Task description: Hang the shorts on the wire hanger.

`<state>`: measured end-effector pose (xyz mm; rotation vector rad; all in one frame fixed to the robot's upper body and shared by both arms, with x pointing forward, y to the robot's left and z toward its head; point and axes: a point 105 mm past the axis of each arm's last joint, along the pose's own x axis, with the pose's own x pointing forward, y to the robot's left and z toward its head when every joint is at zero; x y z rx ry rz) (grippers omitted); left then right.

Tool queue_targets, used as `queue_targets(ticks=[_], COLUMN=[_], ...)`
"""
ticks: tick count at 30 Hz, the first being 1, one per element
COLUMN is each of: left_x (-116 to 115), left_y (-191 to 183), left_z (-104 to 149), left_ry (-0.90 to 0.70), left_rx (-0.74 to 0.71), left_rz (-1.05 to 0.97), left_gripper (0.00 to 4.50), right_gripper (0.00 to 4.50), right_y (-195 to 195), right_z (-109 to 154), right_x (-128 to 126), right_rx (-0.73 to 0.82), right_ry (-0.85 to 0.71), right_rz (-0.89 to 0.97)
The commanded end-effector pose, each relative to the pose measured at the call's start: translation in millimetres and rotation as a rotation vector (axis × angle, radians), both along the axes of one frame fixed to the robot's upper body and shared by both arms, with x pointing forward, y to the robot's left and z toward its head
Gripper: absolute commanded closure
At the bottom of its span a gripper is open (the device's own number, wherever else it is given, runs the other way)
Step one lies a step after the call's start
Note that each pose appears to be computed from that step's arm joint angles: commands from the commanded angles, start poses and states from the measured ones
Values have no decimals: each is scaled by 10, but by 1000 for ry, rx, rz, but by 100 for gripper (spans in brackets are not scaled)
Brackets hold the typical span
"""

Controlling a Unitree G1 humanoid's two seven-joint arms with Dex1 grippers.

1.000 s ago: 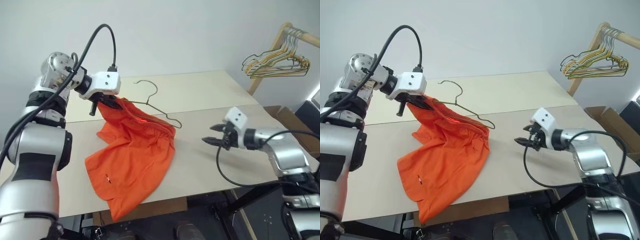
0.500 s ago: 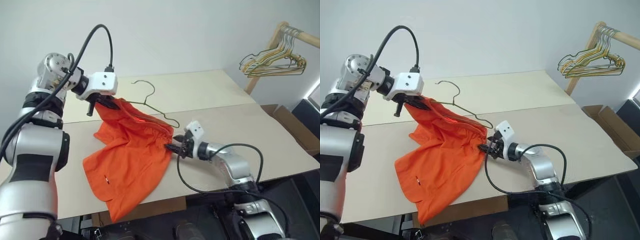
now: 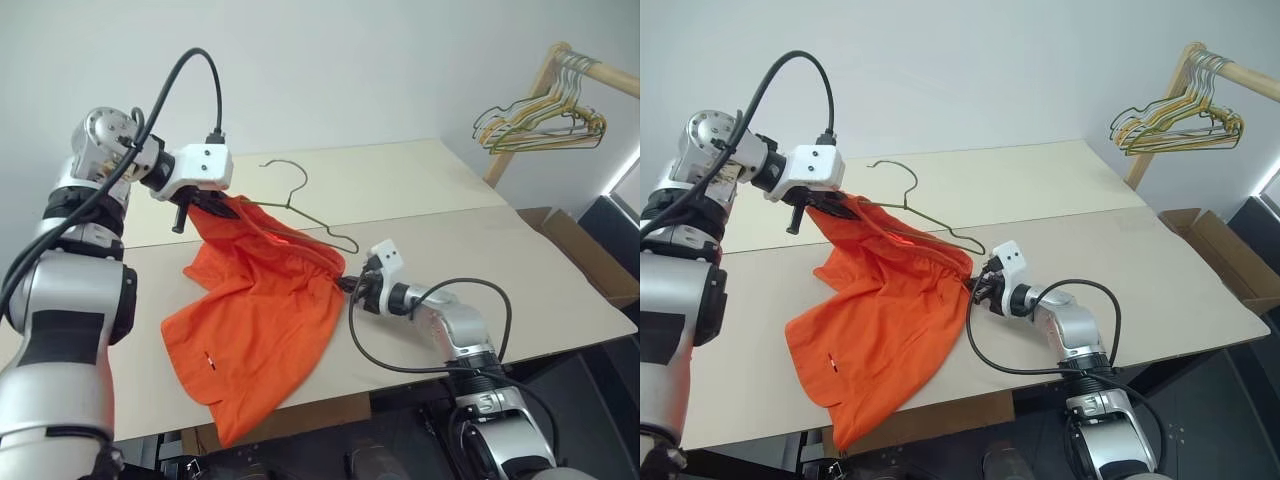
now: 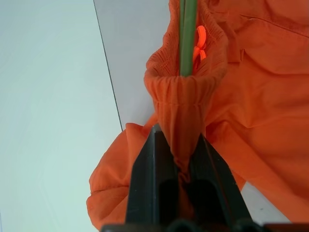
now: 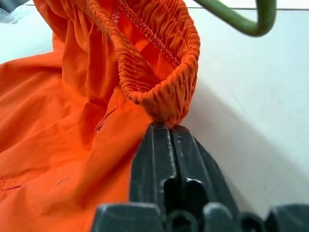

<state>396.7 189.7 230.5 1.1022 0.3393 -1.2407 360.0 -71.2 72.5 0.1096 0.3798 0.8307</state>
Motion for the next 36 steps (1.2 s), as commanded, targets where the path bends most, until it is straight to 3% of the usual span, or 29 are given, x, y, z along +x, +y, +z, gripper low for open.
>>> queue_targets(ticks=[1,4,16,23,27,31,36], left_x=[-46,-102,-147,35,54,107,95], left_y=[-38,-37,126,172,49,-95,-230], left_z=[159,199,100,-49,-104,-111,-75], left_ry=[-52,-49,-24,-120,-135,-183,-190], left_rx=[-54,-105,-14,70,31,-37,-142], left_rz=[-60,-97,-77,26,-5,-13,-38], left_gripper=[450,450,450,450,450,450,450], right_gripper=[446,446,446,446,446,446,446], right_y=[-5,-164,-806,-892,-784,-648,-501], right_z=[147,178,410,609,1180,1546,1699], right_x=[47,63,-120,-253,-304,-281,-205], right_rx=[7,-1,-108,-267,-394,-484,-543], right_ry=[-57,-66,-108,-241,-452,-566,-622], right_rz=[-1,-21,67,166,268,325,350])
